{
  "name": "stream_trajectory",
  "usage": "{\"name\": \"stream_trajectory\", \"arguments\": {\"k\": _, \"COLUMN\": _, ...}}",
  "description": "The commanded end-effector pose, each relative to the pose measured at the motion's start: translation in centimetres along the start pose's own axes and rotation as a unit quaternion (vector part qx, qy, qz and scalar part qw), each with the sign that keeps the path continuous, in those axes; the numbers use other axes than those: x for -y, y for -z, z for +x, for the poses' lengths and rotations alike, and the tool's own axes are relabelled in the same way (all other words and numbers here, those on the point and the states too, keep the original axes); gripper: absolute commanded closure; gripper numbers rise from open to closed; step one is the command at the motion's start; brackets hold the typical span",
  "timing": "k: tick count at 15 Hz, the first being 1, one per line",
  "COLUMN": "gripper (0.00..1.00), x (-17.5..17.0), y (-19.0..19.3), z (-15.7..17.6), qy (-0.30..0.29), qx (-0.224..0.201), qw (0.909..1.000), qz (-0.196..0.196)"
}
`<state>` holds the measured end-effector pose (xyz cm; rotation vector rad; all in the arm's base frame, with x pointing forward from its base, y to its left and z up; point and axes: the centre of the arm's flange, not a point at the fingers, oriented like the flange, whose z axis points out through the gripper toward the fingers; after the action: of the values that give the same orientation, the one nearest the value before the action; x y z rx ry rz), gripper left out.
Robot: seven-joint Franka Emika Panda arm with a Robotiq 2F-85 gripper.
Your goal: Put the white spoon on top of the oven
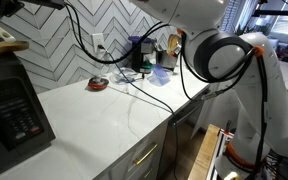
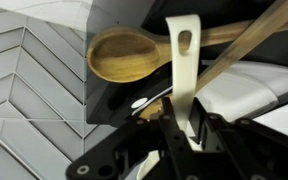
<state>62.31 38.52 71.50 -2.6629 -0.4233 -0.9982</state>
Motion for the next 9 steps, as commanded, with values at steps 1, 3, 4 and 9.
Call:
{"name": "stream_trajectory", "arguments": {"k": 1, "gripper": 0.95, "x": 0.7, "y": -0.9, "z": 0.2, "qy": -0.02, "qx": 0.012, "qw": 0.9992, "qz": 0.032}}
{"name": "stream_trajectory", "arguments": {"k": 3, "gripper": 0.95, "x": 0.9, "y": -1.8, "z": 0.1, "qy": -0.025, "qx": 0.021, "qw": 0.9986, "qz": 0.04}}
{"name": "stream_trajectory", "arguments": {"k": 4, "gripper": 0.95, "x": 1.0, "y": -2.3, "z": 0.1, "qy": -0.028, "qx": 0.024, "qw": 0.9981, "qz": 0.049}}
{"name": "stream_trajectory", "arguments": {"k": 9, "gripper": 0.52, "x": 1.5, "y": -4.8, "z": -0.3, "qy": -0.042, "qx": 0.037, "qw": 0.9963, "qz": 0.064}}
